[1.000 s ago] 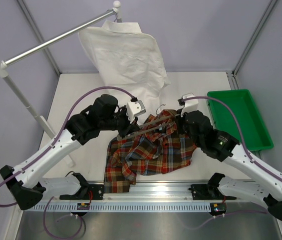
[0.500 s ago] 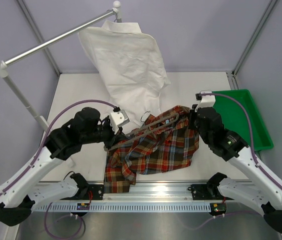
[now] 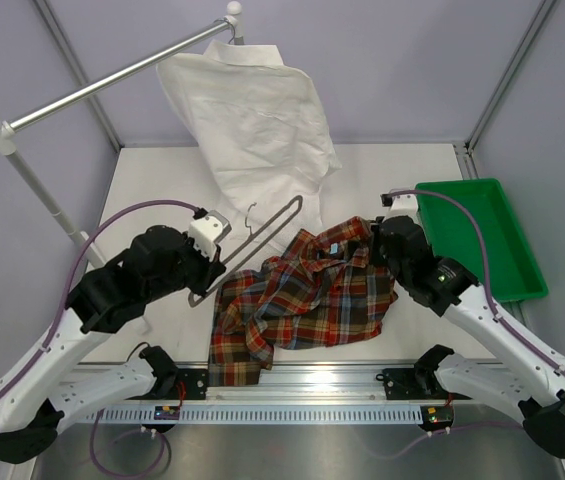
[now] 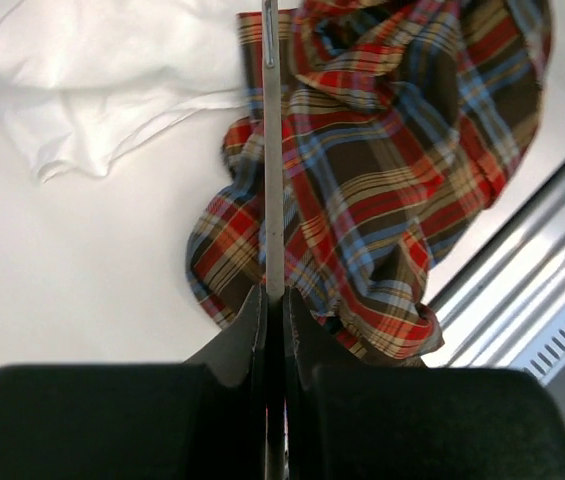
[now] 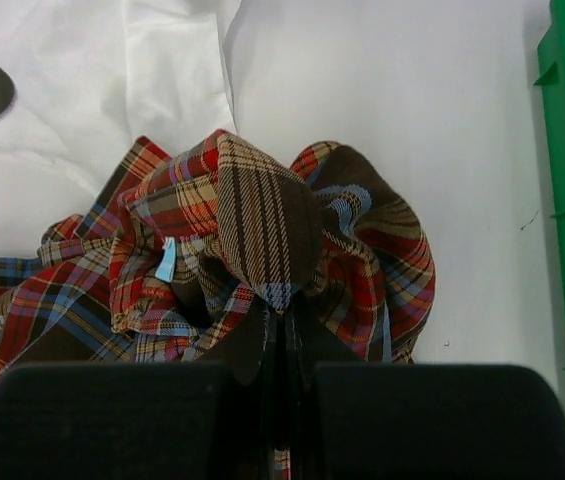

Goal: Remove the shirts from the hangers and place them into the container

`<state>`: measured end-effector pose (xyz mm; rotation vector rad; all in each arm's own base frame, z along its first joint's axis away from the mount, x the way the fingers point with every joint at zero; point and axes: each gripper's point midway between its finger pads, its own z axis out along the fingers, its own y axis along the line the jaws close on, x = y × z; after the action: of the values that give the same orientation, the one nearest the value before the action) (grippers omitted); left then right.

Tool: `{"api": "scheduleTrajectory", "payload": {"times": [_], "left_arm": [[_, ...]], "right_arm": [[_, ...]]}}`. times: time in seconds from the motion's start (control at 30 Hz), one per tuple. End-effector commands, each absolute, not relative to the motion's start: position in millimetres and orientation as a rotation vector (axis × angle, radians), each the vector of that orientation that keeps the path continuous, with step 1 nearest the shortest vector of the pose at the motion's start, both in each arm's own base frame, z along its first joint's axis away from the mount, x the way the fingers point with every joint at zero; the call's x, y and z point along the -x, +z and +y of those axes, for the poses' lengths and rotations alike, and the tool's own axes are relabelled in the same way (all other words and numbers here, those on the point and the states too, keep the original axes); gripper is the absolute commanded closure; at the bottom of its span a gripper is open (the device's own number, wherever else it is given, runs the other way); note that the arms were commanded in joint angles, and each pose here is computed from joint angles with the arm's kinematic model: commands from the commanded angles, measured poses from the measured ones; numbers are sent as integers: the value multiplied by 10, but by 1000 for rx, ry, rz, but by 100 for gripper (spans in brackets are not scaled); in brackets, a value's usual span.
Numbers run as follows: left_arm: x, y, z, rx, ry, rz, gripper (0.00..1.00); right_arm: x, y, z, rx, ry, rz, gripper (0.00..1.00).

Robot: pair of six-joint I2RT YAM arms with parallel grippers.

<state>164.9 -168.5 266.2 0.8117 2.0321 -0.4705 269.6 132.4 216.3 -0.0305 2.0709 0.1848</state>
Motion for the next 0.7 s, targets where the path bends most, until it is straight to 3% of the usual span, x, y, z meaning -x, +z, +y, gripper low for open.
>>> {"api": "scheduleTrajectory", "payload": {"times": [0.0, 0.53, 0.67], "left_arm": [[-1867, 2989, -1506, -567, -379, 1989, 100], [-2457, 3725, -1177, -105, -190, 1825, 100], [-2674, 3846, -1152, -45, -164, 1798, 100]], "right_arm": [[-2712, 2051, 1459, -11, 272, 2100, 100], [-2543, 1033, 1788, 48, 346, 2418, 94], [-2519, 951, 1857, 61, 387, 2435, 81]]}}
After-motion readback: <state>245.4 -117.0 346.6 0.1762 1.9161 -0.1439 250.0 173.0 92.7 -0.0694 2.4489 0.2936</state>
